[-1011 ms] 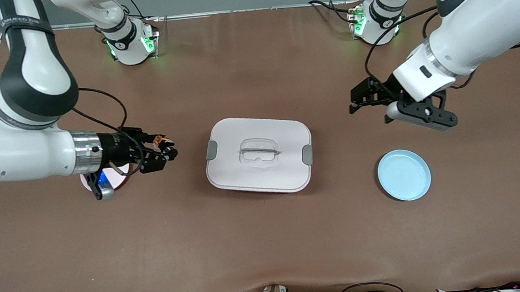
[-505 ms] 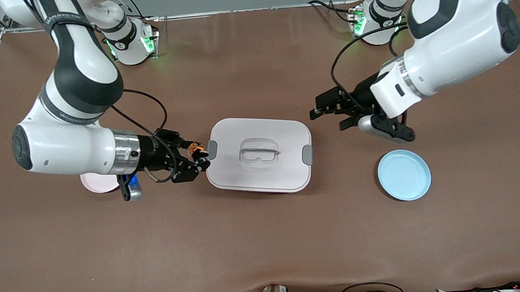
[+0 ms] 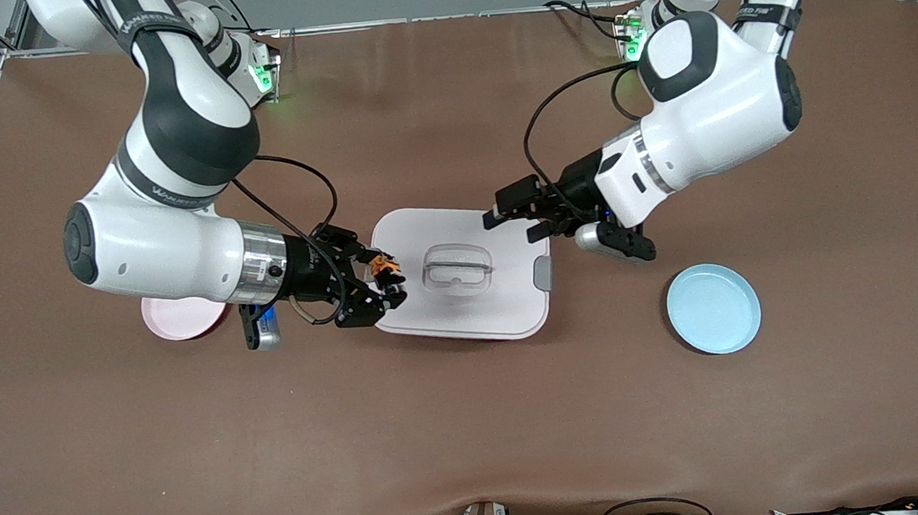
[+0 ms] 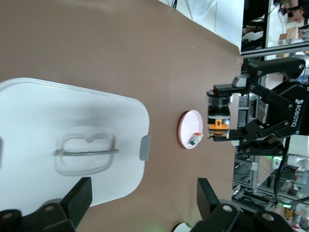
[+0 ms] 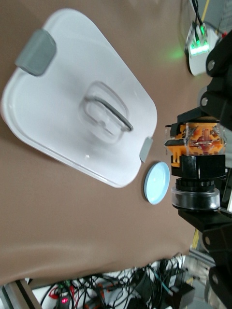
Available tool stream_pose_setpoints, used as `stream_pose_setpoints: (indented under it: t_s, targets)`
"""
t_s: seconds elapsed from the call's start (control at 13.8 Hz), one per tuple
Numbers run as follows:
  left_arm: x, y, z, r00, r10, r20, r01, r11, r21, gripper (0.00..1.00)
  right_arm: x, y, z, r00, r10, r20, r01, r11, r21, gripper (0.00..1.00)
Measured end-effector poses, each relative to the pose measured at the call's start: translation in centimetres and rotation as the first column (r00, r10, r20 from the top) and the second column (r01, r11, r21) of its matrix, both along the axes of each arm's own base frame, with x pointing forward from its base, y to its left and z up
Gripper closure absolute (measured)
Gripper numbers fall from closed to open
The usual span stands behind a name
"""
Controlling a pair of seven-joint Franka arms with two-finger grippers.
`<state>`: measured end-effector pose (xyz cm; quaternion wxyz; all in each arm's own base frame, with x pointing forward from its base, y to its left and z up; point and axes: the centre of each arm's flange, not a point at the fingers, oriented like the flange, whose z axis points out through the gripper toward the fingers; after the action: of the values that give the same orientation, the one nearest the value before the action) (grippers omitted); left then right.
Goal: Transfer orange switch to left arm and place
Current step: 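Carry the switch over the box while the left gripper reaches toward it, then grasp the switch with the left gripper above the box lid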
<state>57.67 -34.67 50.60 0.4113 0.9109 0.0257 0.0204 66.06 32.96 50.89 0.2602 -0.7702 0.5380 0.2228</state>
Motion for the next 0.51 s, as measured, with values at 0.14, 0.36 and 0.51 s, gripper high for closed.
stream_pose_setpoints:
  t_s: [0.14,0.36,0.51]
  targets:
    - [-0.3,-1.6,-0.3,0.999,0.036,-0.007,-0.036,0.998,-0.056,0.16,0.0,1.2,0.1,0.999,-0.029,0.012,0.029,1.0,0.008,0.28]
    - [-0.9,-3.9,-1.2,0.998,0.069,0.01,-0.068,0.994,-0.08,0.19,0.0,2.3,-0.1,0.998,-0.055,0.013,0.054,0.998,0.014,0.28]
    - [-1.0,-4.8,-2.0,0.997,0.077,0.016,-0.076,0.994,-0.08,0.23,-0.3,2.9,-0.1,0.998,-0.058,0.009,0.058,0.998,0.015,0.28]
